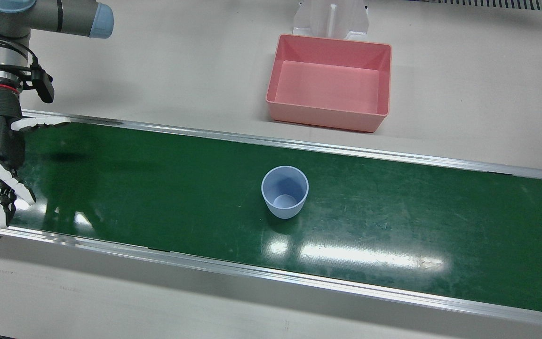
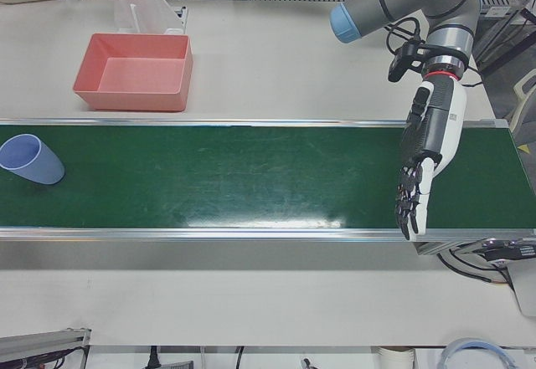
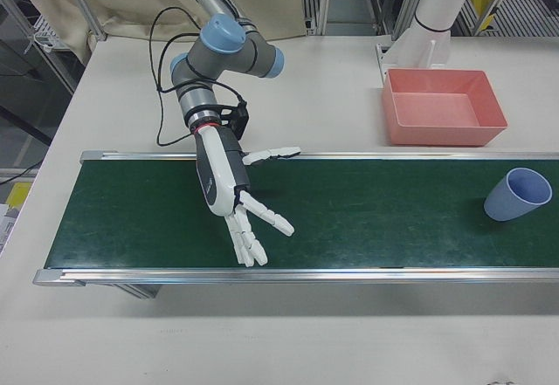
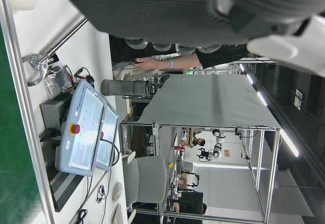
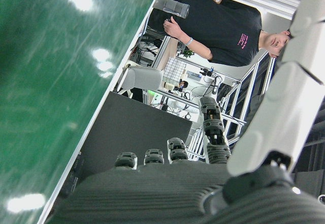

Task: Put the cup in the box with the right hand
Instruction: 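Move the open right hand toward the blue cup on the belt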

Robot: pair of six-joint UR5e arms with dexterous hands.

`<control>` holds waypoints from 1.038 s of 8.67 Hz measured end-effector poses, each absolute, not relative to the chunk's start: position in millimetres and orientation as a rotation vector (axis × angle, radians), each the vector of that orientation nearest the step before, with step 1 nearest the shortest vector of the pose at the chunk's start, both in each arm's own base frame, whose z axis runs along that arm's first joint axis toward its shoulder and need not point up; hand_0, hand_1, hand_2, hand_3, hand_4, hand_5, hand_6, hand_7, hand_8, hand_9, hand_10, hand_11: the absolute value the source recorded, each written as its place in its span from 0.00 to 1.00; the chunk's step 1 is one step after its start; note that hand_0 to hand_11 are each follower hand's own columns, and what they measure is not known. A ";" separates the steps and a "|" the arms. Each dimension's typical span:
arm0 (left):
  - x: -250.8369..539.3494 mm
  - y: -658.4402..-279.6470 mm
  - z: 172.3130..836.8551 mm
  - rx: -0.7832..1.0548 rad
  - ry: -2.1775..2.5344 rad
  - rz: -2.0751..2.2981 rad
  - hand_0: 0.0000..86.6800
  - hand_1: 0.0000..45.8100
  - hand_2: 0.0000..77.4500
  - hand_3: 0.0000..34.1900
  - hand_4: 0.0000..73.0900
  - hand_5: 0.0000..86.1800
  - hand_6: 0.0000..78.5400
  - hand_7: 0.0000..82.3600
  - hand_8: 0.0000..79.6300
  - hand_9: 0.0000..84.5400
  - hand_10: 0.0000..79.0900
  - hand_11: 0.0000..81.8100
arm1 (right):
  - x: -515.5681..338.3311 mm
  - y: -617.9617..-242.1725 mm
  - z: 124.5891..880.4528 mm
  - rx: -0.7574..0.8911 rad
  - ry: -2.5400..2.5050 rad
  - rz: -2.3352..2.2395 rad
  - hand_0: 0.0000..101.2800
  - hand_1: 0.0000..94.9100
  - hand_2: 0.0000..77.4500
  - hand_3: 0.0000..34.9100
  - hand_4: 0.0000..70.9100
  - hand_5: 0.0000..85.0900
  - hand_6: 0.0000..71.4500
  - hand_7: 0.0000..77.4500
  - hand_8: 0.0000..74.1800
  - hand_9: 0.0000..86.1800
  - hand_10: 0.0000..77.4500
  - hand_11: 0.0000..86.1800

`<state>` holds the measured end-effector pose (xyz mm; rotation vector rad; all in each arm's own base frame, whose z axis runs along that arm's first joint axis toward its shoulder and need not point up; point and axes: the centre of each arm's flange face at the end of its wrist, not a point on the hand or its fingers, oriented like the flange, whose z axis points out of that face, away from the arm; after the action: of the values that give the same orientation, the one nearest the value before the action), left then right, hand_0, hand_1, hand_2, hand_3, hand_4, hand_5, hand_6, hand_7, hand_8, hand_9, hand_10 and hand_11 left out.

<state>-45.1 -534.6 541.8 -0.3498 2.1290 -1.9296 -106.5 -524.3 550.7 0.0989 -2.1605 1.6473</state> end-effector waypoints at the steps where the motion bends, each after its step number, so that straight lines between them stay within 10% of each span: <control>1: -45.1 -534.6 541.8 -0.350 2.129 -1.929 0.00 0.01 0.01 0.00 0.01 0.00 0.01 0.01 0.00 0.00 0.00 0.00 | -106.9 -521.4 554.7 0.098 -2.151 1.651 0.45 0.10 0.11 0.10 0.08 0.04 0.05 0.15 0.01 0.06 0.02 0.04; 9: -45.1 -534.5 542.0 -0.350 2.129 -1.930 0.00 0.01 0.01 0.00 0.01 0.00 0.01 0.01 0.00 0.00 0.00 0.00 | -122.7 -514.8 565.2 0.088 -2.113 1.642 0.45 0.05 0.06 0.10 0.12 0.04 0.03 0.13 0.01 0.06 0.02 0.04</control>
<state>-45.1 -534.5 542.0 -0.3498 2.1289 -1.9299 -122.7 -514.8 565.2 0.0884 -2.1130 1.6416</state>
